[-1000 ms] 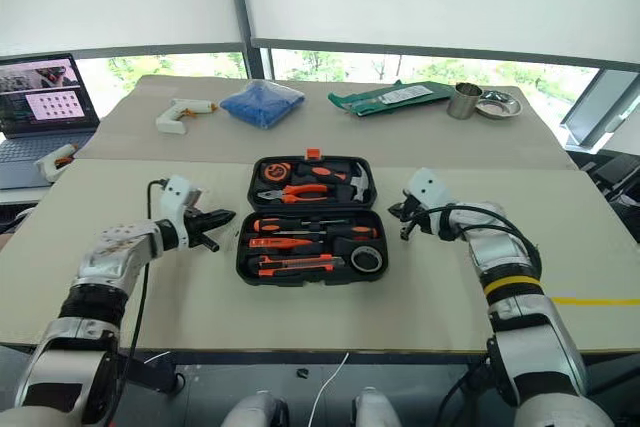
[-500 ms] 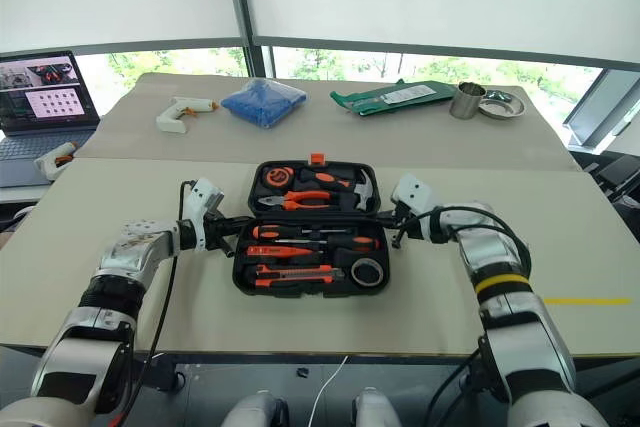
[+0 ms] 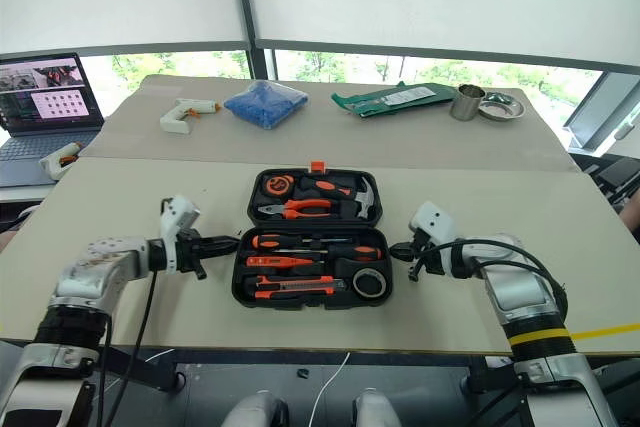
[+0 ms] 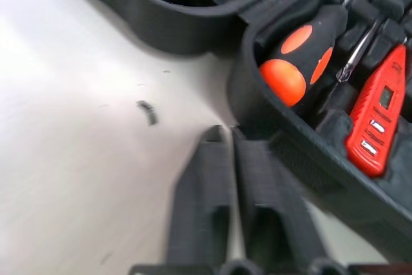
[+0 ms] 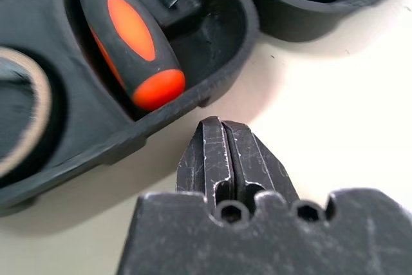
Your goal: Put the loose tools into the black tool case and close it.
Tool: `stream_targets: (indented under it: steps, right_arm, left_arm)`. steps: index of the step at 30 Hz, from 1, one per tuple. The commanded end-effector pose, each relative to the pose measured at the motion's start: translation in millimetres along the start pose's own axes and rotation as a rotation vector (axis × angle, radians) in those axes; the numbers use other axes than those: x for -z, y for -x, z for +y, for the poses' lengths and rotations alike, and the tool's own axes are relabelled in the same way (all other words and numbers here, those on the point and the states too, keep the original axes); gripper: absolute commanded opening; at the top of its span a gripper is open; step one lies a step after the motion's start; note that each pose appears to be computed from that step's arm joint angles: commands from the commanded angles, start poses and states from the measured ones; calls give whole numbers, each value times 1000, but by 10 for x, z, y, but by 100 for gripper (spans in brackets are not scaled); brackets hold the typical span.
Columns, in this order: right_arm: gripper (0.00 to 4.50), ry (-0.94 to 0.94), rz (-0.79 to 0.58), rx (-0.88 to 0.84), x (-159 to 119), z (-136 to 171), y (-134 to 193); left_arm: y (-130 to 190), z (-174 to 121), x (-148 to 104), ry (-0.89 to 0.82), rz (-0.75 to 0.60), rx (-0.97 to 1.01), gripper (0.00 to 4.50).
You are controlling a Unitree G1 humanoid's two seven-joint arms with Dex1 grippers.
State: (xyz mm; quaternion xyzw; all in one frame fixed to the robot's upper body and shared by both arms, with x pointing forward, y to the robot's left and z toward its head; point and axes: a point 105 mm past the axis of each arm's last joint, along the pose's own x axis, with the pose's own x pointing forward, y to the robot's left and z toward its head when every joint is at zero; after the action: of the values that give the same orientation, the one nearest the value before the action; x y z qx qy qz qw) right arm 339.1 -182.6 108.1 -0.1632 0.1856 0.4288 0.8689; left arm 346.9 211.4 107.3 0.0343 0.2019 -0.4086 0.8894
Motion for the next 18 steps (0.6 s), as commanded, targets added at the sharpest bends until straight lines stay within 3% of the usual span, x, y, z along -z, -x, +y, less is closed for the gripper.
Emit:
stream_targets:
  steps: [1,2,5,7,10,18]
  right_arm:
    - [151,-54,-117,-10,-411,-13,290]
    - [182,-127,-100,27,-463,-65,333]
    - [292,-210,144,106,-388,-111,408]
    - [365,-255,138,59,-519,-56,375]
    - [447,-349,116,49,-714,-99,251]
    - [447,-394,195,204,-782,-478,-179]
  left_arm:
    - [281,160,-195,-12,42,-63,215]
    - [326,161,-234,22,56,-58,244]
    - [380,139,-378,126,78,-37,365]
    - [358,108,-441,148,116,-20,445]
    - [211,206,-627,220,90,-101,450]
    - [-291,303,-857,403,37,-186,450]
